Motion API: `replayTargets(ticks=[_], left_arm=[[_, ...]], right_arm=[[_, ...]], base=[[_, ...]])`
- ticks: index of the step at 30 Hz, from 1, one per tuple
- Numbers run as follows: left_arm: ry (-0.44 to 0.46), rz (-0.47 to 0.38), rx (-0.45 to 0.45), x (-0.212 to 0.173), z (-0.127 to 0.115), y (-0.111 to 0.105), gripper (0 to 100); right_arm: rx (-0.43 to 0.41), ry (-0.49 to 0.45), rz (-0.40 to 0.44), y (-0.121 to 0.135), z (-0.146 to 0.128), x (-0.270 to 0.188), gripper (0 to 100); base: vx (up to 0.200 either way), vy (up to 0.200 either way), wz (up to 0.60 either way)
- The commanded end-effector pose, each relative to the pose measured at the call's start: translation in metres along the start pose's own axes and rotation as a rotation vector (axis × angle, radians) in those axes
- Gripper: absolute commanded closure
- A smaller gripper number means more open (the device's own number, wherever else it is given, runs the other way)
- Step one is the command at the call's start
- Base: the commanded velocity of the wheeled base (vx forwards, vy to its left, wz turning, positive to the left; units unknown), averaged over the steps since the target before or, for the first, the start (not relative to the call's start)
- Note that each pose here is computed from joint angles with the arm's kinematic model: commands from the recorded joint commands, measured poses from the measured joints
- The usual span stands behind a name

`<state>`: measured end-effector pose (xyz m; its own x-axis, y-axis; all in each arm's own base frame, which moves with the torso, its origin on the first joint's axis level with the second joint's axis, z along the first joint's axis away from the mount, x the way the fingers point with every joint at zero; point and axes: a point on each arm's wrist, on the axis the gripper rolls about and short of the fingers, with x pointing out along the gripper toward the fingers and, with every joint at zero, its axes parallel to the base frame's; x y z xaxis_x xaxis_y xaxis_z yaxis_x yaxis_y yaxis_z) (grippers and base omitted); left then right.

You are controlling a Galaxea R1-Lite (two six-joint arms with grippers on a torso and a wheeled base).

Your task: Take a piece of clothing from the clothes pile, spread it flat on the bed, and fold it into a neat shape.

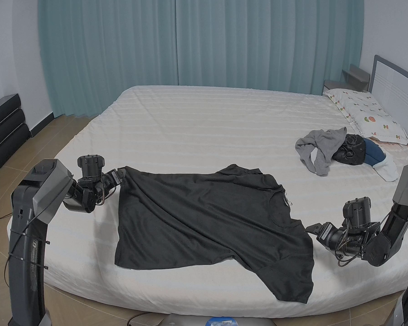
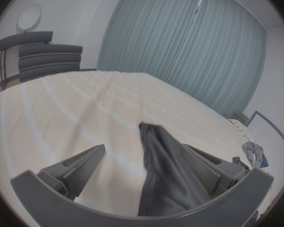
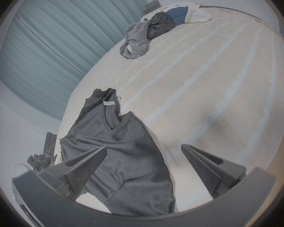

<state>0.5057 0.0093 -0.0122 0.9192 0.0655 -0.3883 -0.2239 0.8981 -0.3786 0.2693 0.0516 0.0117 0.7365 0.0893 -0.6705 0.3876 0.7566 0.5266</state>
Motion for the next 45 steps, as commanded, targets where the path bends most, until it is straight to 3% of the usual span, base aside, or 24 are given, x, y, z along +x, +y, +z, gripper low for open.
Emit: replayTargets(ticks=[1,5,9,17,20,34,45], left_arm=[[0.113,-0.029,-0.137,-0.097,0.008,-0.002,0],[0.209,-0.053,-0.246,-0.143,-0.007,0.0,0],[0.329,-0.063,-0.256,-0.184,-0.028,0.001,0],[0.519,0.031,-0.279,-0.227,-0.072,0.02,0],[0.591,0.009,-0.296,-0.238,-0.084,0.021,0],[0.583,-0.013,-0.298,-0.233,-0.096,0.016,0],[0.525,-0.007,-0.228,-0.222,-0.115,0.003,0]], right_arm=[[0.0,0.015,-0.001,-0.001,-0.003,0.0,0],[0.0,0.026,0.011,-0.001,-0.003,-0.001,0],[-0.009,0.042,0.02,0.0,-0.007,-0.003,0],[-0.032,0.018,0.081,0.003,-0.015,-0.01,0],[-0.035,0.017,0.095,0.004,-0.018,-0.01,0],[-0.036,0.017,0.095,0.004,-0.018,-0.01,0],[-0.036,0.026,0.085,0.002,-0.02,-0.008,0]], base=[[0.0,0.0,0.0],[0.0,0.0,0.0],[0.0,0.0,0.0],[0.0,0.0,0.0],[0.0,0.0,0.0],[0.0,0.0,0.0],[0.0,0.0,0.0]])
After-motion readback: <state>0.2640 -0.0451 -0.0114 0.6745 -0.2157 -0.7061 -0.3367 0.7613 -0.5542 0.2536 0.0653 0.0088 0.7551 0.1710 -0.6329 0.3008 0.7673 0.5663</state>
